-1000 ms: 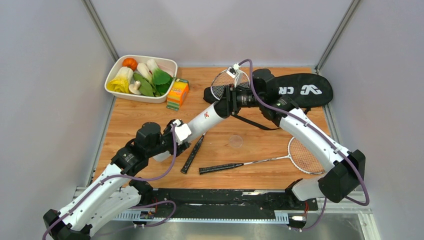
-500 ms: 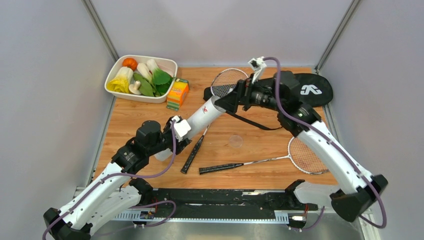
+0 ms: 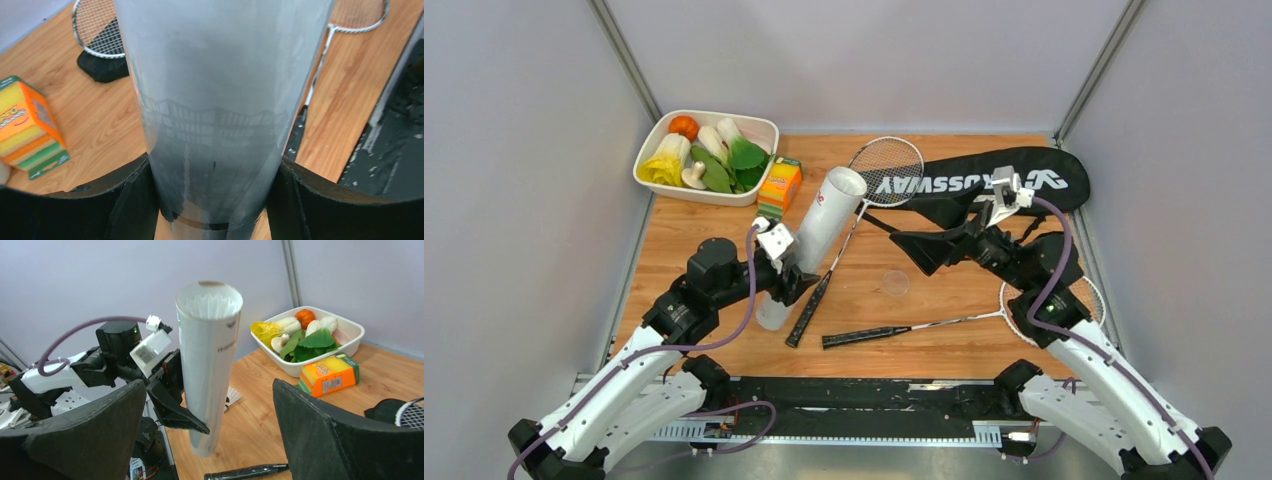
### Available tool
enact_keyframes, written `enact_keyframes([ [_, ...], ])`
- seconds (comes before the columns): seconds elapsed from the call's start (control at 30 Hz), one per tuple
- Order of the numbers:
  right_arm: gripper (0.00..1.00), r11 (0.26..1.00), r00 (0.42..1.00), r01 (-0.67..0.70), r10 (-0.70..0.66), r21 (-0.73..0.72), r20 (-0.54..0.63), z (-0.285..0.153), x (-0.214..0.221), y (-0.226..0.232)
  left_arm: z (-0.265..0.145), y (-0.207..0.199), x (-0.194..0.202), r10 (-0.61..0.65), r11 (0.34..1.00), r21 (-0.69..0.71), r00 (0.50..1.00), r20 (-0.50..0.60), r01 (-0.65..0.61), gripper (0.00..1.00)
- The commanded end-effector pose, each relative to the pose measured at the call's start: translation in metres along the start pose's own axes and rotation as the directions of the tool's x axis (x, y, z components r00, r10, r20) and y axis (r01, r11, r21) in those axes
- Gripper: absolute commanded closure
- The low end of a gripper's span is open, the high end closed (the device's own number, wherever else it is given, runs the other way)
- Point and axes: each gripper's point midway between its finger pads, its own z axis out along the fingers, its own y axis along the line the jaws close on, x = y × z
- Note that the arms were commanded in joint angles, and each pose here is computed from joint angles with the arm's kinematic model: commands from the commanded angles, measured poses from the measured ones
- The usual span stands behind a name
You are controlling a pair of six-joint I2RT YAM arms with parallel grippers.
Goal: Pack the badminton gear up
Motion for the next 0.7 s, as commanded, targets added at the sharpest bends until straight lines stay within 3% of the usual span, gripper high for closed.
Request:
enact_keyframes([
  [0.0,0.00,0.990,0.996,0.001,0.011,-0.140,0.084,0.009,-0.009,0.023,-0.003,-0.016,-0.063,-0.095,0.992,0.096,0.975,0.201,0.077,0.30],
  [0.23,0.00,0.981,0.995,-0.084,0.091,-0.176,0.029,0.047,0.027,0.031,-0.002,-0.027,-0.079,-0.170,0.977,0.169,0.949,0.266,0.128,0.29],
  [0.67,0.02,0.971,0.989,-0.139,0.147,-0.195,0.027,0.107,0.066,0.043,0.000,-0.037,-0.080,-0.234,0.957,0.236,0.933,0.274,0.170,0.26],
])
